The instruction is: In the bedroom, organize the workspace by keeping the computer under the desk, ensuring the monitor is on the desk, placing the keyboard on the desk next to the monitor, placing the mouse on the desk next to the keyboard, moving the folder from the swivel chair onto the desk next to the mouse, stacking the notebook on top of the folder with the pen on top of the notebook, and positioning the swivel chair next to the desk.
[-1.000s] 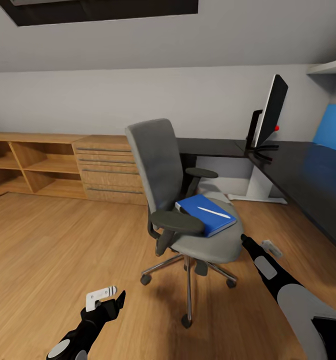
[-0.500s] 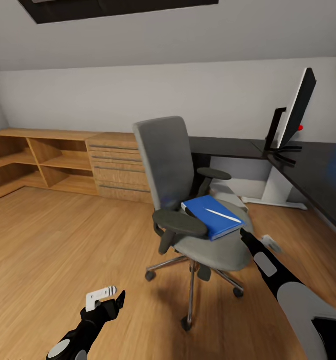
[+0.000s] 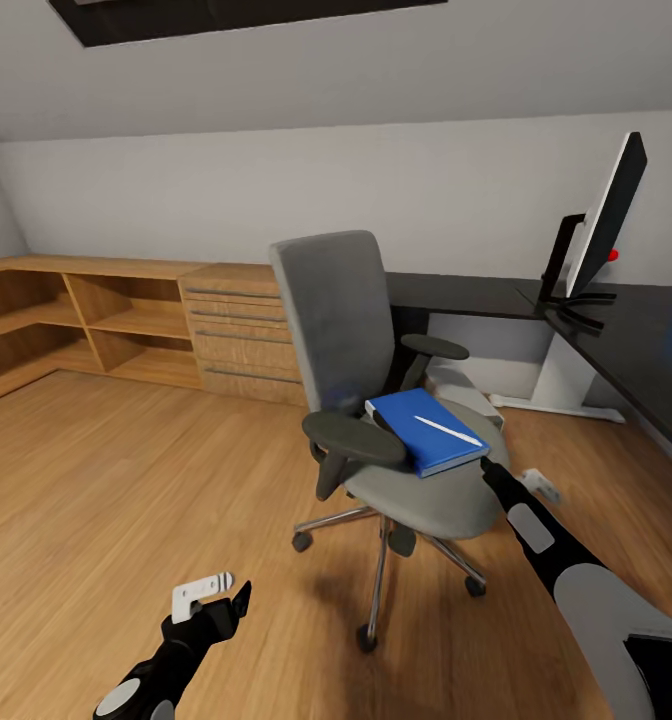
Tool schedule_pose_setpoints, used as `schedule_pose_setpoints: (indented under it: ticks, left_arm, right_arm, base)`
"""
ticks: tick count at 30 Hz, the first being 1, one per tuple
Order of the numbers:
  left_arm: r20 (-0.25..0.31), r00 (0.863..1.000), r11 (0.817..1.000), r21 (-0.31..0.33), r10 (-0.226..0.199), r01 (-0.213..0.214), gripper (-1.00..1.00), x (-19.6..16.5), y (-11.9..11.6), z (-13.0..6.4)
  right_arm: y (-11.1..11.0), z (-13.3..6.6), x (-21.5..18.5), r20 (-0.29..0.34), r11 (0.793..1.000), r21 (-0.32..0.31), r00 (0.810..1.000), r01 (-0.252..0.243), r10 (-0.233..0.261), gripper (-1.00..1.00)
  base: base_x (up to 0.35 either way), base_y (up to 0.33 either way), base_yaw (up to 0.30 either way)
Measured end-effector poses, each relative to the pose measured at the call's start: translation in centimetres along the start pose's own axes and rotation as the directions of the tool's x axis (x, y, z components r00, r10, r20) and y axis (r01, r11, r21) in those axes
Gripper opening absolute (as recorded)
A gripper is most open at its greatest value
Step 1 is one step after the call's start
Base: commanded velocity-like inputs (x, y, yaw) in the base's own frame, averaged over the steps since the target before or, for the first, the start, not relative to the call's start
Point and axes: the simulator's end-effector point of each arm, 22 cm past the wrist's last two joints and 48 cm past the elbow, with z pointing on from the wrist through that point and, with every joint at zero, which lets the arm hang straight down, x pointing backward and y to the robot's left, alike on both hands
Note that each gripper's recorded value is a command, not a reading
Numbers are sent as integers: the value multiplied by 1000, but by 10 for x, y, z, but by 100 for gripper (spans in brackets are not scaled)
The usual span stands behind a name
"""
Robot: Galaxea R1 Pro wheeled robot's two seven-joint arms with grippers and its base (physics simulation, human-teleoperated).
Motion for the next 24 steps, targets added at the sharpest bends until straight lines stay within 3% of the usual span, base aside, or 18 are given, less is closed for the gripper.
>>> schedule_pose_setpoints:
  ticks: [16,24]
  left_arm:
    - [0,1000,1000,-2,-1,1,100,0,1,0]
    - [-3,1000,1000,-10,-10,10,100,-1,4,-1]
  right_arm:
    - [-25,-1,17,-38,999,51,999,5,-3,100]
    - [-27,0,9,-24,999,51,1000,7,-6,100]
  base:
    - [0,0,-210]
    - [0,0,-37]
